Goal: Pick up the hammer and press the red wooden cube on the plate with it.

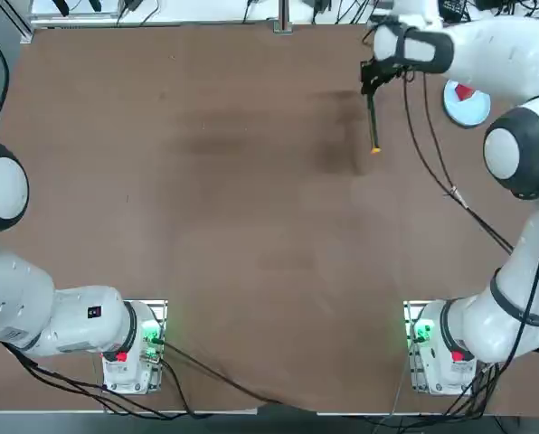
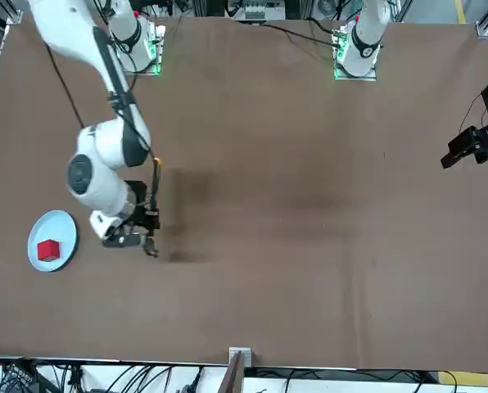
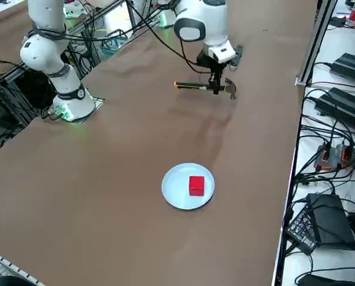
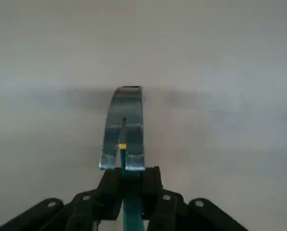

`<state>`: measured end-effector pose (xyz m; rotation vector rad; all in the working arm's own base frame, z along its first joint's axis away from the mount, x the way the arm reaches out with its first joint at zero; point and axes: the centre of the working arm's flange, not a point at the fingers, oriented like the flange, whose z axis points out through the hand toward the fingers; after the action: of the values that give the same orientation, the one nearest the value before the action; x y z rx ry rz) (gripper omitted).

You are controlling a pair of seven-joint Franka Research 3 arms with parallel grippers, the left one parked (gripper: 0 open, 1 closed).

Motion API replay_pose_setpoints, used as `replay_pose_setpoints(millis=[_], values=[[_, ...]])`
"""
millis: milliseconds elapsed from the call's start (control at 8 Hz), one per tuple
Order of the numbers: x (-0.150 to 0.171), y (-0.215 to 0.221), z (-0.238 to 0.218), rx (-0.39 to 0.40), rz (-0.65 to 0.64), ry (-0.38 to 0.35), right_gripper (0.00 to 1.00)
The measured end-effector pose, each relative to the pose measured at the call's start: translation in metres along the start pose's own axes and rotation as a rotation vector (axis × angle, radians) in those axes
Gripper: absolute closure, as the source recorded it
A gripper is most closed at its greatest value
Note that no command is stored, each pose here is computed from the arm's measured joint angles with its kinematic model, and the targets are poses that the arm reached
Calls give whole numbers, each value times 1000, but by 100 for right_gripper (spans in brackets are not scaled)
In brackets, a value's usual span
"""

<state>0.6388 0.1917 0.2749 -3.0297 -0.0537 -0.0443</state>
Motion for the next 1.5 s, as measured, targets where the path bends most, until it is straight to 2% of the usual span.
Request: replay_pose_setpoints(millis=[500, 1125, 1250, 1500], values=[[-16, -2, 45, -79, -66, -38, 79], [-26, 3, 54, -78, -14, 15, 76], [-26, 2, 55, -78, -4, 18, 65], [-25, 0, 52, -75, -4, 28, 31]])
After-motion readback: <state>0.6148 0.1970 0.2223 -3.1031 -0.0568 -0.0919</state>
